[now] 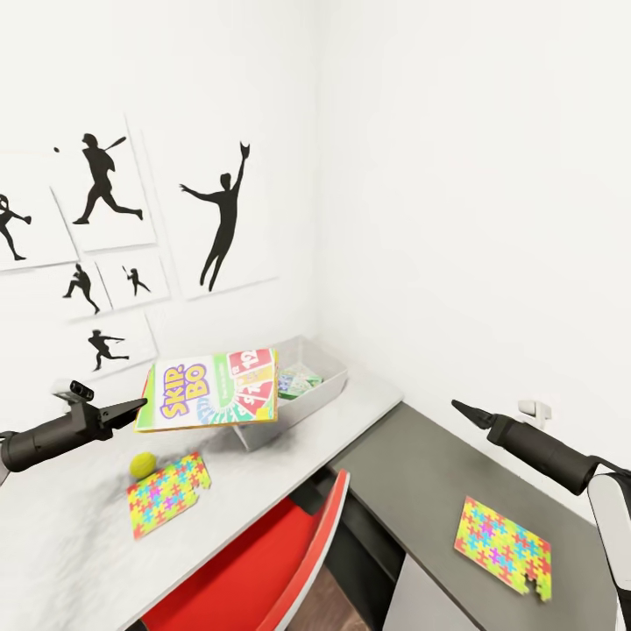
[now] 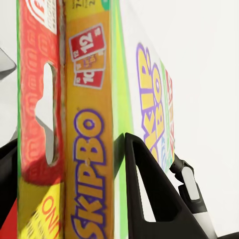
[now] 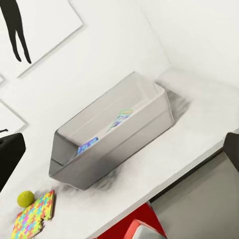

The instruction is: Put all the toys in the child's room - the three board games (two on the bed and one on the table), the two jigsaw puzzles on the table, and the tennis ball on the table - inside the toy box on the table in the child's room.

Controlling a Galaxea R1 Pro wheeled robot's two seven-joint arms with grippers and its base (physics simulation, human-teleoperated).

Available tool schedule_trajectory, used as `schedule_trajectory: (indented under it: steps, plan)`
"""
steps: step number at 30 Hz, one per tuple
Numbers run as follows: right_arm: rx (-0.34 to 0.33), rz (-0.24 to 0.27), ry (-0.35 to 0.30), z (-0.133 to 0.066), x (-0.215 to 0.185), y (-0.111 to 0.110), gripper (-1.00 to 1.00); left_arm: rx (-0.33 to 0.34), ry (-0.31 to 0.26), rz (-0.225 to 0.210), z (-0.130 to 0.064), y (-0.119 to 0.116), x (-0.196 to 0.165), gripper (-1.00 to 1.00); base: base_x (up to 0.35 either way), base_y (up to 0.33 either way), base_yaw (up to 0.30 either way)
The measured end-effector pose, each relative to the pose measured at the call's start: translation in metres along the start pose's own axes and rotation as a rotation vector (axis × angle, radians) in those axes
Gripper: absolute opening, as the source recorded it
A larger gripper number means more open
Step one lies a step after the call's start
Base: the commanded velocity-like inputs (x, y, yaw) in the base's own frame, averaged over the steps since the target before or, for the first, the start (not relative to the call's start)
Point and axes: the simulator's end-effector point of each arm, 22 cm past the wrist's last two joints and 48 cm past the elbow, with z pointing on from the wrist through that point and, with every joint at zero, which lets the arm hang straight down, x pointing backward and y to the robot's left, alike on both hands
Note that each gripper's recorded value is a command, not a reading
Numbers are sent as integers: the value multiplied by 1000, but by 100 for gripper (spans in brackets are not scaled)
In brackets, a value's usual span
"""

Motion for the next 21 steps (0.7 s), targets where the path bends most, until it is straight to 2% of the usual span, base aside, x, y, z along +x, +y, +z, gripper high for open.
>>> schedule_trajectory:
  steps: [6, 16, 21]
  plan:
    - [-7, -1, 0, 0, 0, 2, 100, 0, 0, 0, 0, 0, 1, -100, 249, -70, 150]
    - [-8, -1, 1, 1, 0, 2, 100, 1, 0, -1, 1, 0, 1, -100, 38, -20, 286]
    - [-9, -1, 1, 0, 0, 2, 100, 3, 0, 1, 2, 0, 1, -100, 158, 27, 292]
